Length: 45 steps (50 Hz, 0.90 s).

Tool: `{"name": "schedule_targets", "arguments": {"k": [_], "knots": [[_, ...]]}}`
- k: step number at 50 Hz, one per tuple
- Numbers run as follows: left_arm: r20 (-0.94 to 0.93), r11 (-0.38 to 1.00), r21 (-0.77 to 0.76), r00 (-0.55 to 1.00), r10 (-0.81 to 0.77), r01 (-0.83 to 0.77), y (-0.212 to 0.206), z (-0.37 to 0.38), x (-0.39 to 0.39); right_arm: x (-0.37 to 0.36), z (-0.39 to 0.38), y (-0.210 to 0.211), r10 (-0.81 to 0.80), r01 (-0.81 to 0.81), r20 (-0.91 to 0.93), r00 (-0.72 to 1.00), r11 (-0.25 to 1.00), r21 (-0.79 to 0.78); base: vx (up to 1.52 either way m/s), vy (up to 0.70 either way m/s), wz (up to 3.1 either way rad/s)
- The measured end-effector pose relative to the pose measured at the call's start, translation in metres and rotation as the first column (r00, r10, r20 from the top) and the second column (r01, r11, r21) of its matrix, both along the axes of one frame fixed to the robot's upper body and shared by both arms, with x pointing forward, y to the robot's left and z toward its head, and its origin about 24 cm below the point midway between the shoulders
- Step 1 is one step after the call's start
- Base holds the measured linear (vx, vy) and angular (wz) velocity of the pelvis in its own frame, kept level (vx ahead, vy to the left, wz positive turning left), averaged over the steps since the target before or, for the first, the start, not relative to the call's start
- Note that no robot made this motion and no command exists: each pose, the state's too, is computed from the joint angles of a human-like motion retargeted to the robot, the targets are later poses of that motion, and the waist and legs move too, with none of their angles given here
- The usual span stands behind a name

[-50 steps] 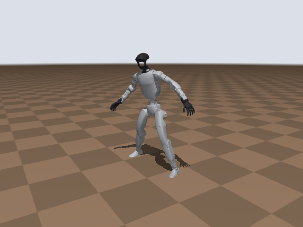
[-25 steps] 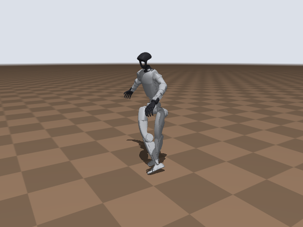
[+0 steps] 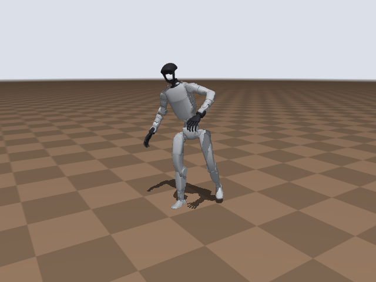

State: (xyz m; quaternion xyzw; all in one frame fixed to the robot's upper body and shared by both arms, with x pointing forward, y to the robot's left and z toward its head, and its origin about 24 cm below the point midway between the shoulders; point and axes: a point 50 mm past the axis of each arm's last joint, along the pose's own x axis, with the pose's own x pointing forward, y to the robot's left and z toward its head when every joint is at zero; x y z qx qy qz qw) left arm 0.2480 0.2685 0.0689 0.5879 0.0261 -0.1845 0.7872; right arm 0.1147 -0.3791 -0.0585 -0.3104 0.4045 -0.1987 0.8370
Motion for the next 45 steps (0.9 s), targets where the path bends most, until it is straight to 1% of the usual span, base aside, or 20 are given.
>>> {"name": "schedule_targets", "arguments": {"k": [3,5,8,10,12,15,18,22,25,27,30,33,35,37,39,41,43,45], "knots": [[-0.094,0.959,0.026,0.955,0.282,-0.281,0.054,-0.037,-0.042,0.038,0.042,-0.006,0.132,-0.1,0.163,0.978,0.976,-0.192,0.38,0.39,-1.57],[-0.154,0.896,0.061,0.883,0.444,-0.44,0.083,-0.057,-0.074,0.057,0.066,-0.009,0.193,-0.126,0.249,0.949,0.957,-0.26,0.34,0.46,-1.48],[-0.242,0.792,0.105,0.757,0.606,-0.601,0.112,-0.077,-0.118,0.076,0.096,-0.014,0.201,-0.101,0.379,0.904,0.958,-0.267,0.31,0.53,-1.32],[-0.287,0.738,0.123,0.688,0.667,-0.664,0.124,-0.083,-0.137,0.082,0.109,-0.021,0.156,-0.052,0.461,0.874,0.972,-0.23,0.28,0.58,-1.08],[-0.29,0.701,0.128,0.649,0.703,-0.702,0.133,-0.082,-0.146,0.08,0.116,-0.031,0.076,0.02,0.523,0.849,0.984,-0.175,0.27,0.63,-0.85],[-0.235,0.662,0.13,0.625,0.744,-0.739,0.147,-0.071,-0.147,0.064,0.113,-0.047,-0.068,0.151,0.565,0.822,0.983,-0.101,0.28,0.68,-0.48],[-0.154,0.642,0.117,0.625,0.765,-0.758,0.157,-0.056,-0.135,0.034,0.096,-0.061,-0.22,0.297,0.533,0.817,0.953,-0.061,0.31,0.84,-0.29],[-0.056,0.608,0.081,0.605,0.794,-0.79,0.168,-0.039,-0.122,-0.012,0.059,-0.065,-0.397,0.439,0.39,0.831,0.898,-0.021,0.28,0.97,-0.64],[-0.017,0.561,0.09,0.562,0.827,-0.823,0.178,-0.033,-0.124,-0.034,0.024,-0.051,-0.475,0.483,0.23,0.849,0.876,0.025,0.18,0.96,-1.02],[-0.023,0.525,0.136,0.527,0.849,-0.84,0.186,-0.032,-0.129,-0.041,0.004,-0.037,-0.453,0.451,0.119,0.883,0.891,0.048,0.1,0.88,-0.7],[-0.038,0.473,0.186,0.474,0.879,-0.861,0.195,-0.032,-0.137,-0.042,-0.011,-0.02,-0.334,0.333,0.008,0.943,0.941,0.058,0.06,0.77,-0.42],[-0.051,0.442,0.169,0.44,0.896,-0.881,0.197,-0.033,-0.141,-0.025,-0.007,-0.014,-0.2,0.2,0.009,0.98,0.979,0.049,0.04,0.69,-0.63],[-0.069,0.432,0.146,0.427,0.902,-0.89,0.198,-0.033,-0.142,-0.008,0.002,-0.012,-0.14,0.137,0.06,0.988,0.989,0.055,0.01,0.66,-0.48],[-0.086,0.444,0.144,0.435,0.896,-0.885,0.198,-0.032,-0.139,0.006,0.009,-0.01,-0.112,0.103,0.124,0.986,0.992,0.077,-0.01,0.63,0.09],[-0.095,0.48,0.156,0.47,0.877,-0.863,0.196,-0.03,-0.129,0.017,0.015,-0.008,-0.102,0.085,0.178,0.979,0.991,0.1,0.0,0.61,0.75],[-0.096,0.545,0.175,0.537,0.838,-0.82,0.19,-0.025,-0.111,0.023,0.019,-0.008,-0.113,0.088,0.216,0.97,0.989,0.121,0.05,0.62,1.5],[-0.094,0.636,0.199,0.631,0.77,-0.746,0.179,-0.019,-0.085,0.02,0.02,-0.012,-0.155,0.124,0.232,0.96,0.982,0.144,0.13,0.62,2.16],[-0.086,0.734,0.224,0.737,0.67,-0.641,0.162,-0.009,-0.055,0.009,0.017,-0.02,-0.234,0.197,0.229,0.945,0.965,0.17,0.23,0.63,2.51]]}}
